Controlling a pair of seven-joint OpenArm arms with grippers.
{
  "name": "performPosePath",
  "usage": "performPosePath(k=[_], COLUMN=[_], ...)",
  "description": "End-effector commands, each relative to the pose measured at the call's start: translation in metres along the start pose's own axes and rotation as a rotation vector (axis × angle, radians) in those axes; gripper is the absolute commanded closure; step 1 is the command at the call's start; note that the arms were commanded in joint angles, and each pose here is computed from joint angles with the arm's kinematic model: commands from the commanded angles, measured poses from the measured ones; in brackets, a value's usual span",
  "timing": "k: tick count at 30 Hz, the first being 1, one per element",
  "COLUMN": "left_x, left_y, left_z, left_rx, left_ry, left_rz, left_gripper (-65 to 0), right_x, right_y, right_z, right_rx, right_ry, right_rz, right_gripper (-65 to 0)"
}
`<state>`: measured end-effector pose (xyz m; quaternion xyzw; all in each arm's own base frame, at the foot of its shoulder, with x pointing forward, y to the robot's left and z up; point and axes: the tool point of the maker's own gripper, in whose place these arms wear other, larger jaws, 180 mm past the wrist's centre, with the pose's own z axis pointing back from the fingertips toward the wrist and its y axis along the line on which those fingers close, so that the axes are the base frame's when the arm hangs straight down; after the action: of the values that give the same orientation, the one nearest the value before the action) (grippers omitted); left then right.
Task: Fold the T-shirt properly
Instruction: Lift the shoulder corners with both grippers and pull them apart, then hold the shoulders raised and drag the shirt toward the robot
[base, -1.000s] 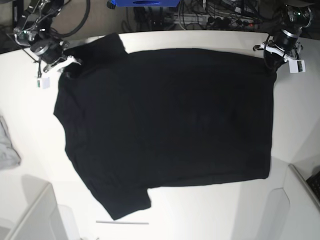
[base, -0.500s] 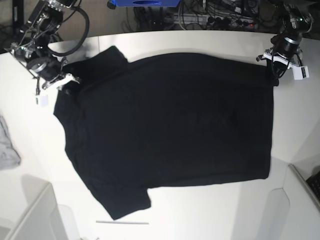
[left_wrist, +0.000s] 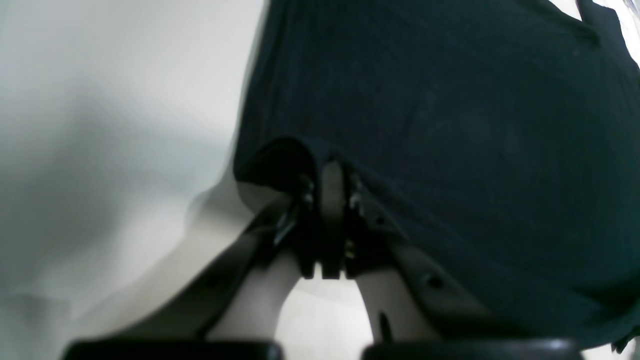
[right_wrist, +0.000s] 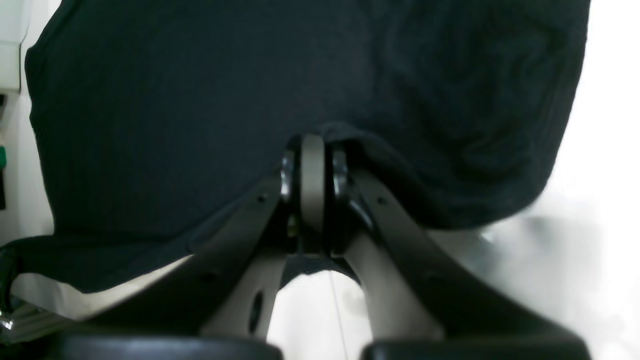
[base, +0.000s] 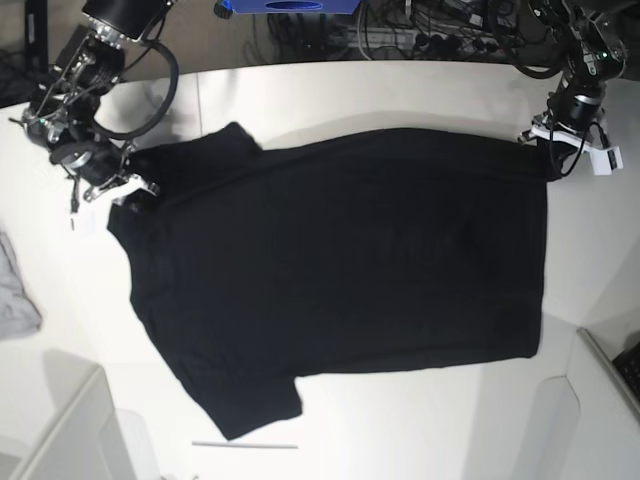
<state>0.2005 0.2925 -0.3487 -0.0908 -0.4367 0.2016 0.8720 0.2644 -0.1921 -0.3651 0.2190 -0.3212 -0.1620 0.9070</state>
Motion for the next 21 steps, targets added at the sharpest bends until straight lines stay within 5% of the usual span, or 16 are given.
performPosePath(k=[1, 21], left_x=[0.013, 0.022], left_y=[-0.001, 0.006], left_z=[0.002, -0.018], left_rx=[-0.004, 0.019], left_ry=[-0.044, -0.065], left_rz=[-0.007, 0.084], left_gripper=[0.0, 0.0], right_x=[0.015, 0.033], right_y=[0.005, 0.028], right_z=[0.001, -0.04], right_rx=[0.021, 0.082], right_ry=[-0.042, -0.016], right_rz=[0.01, -0.001], right_gripper=[0.0, 0.0])
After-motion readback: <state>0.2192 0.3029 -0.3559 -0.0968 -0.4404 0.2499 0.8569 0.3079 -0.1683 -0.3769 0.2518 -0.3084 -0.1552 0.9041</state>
